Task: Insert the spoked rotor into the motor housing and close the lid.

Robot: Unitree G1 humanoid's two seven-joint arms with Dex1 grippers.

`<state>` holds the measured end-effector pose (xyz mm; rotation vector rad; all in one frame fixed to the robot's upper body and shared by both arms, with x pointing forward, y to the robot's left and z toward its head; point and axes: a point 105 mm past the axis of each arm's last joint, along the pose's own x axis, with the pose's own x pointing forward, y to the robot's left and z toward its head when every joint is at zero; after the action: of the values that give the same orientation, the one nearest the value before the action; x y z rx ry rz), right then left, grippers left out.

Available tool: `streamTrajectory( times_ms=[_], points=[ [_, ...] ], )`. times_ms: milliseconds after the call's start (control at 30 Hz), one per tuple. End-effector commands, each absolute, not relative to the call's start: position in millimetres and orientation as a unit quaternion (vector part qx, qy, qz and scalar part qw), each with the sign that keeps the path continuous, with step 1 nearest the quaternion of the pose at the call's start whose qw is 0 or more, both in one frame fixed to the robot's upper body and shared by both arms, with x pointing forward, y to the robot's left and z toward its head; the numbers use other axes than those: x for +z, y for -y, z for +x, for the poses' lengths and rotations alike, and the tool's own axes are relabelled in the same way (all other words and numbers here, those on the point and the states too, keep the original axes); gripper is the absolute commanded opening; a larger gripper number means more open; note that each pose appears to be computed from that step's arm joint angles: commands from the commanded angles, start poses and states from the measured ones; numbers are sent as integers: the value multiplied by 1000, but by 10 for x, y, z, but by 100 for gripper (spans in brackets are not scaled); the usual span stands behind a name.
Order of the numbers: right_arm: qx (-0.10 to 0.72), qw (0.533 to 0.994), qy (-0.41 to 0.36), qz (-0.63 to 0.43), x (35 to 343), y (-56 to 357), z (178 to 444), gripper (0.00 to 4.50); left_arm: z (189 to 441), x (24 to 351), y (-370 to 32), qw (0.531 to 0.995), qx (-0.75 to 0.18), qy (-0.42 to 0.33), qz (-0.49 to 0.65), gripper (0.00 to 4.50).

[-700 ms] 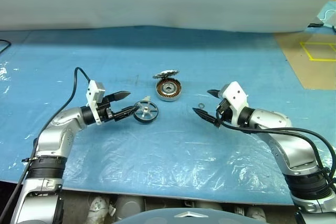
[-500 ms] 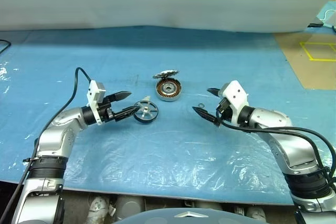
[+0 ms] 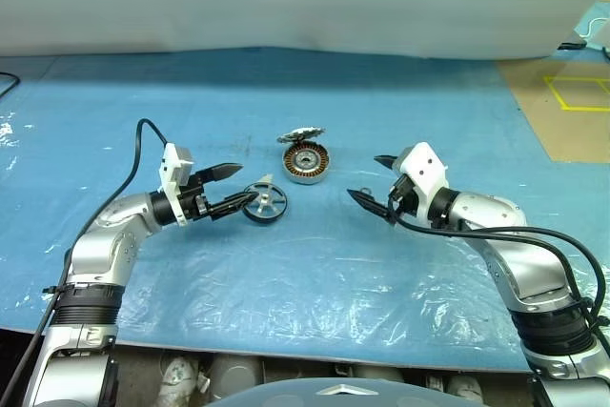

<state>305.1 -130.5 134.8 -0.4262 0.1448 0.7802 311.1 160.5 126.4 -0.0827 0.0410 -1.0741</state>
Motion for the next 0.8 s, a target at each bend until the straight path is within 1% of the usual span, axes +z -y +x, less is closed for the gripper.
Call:
streamTrajectory(
  times_ms=[33,133,333,400,533,667,800],
  points=[
    [392,892,-45,-222,1441,1223,3014,448,3115,1377,-1655,862,-506,0,-26,450],
    [400,886,-46,-229,1417,1180,2998,448,3109,1388,-1648,860,-510,0,-24,450],
    [423,870,-28,-251,1495,1046,3083,448,3055,1357,-1580,854,-520,-4,-12,450],
    [456,847,-23,-271,1516,929,3093,448,3034,1337,-1544,853,-523,-4,-6,450],
    [511,783,-23,-354,1485,788,3180,448,3013,1332,-1484,854,-521,1,-4,450],
    [531,747,-13,-400,1549,687,3424,448,2983,1315,-1451,858,-513,2,-6,450],
    [554,724,-22,-410,1605,578,3630,448,2968,1333,-1428,861,-508,6,-10,450]
  ],
)
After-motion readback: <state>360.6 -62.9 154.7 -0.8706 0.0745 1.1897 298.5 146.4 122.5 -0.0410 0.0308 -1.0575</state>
